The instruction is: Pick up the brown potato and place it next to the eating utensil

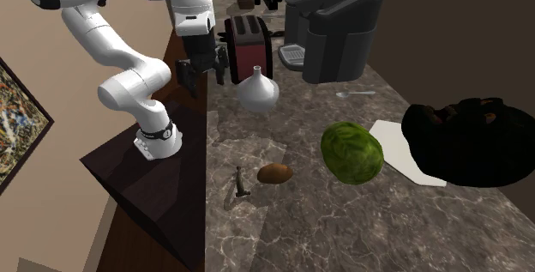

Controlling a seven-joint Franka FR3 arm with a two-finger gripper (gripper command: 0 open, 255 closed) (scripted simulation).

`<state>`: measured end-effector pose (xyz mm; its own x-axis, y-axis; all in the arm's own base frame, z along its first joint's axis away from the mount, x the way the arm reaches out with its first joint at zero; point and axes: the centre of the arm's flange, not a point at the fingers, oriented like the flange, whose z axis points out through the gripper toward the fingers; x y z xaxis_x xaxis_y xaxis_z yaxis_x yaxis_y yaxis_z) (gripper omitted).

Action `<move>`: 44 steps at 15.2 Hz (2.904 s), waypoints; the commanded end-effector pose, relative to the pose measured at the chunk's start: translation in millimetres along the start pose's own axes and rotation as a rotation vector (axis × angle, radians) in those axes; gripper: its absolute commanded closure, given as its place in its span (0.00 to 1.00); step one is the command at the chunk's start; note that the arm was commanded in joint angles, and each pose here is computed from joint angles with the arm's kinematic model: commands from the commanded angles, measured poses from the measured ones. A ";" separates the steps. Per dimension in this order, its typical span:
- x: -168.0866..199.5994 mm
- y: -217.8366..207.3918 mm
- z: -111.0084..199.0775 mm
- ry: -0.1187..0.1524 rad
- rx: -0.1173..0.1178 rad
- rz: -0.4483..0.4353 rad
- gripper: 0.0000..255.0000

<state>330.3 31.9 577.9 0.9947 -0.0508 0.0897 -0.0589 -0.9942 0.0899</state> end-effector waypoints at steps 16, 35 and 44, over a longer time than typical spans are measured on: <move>142.8 -27.7 142.3 -0.054 0.026 -0.147 0.00; 215.3 -55.7 266.7 -0.085 0.041 -0.232 0.00; 215.3 -55.7 266.7 -0.085 0.041 -0.232 1.00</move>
<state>570.4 51.0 328.0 0.9849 0.1728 -0.0117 0.1732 -0.9832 0.0578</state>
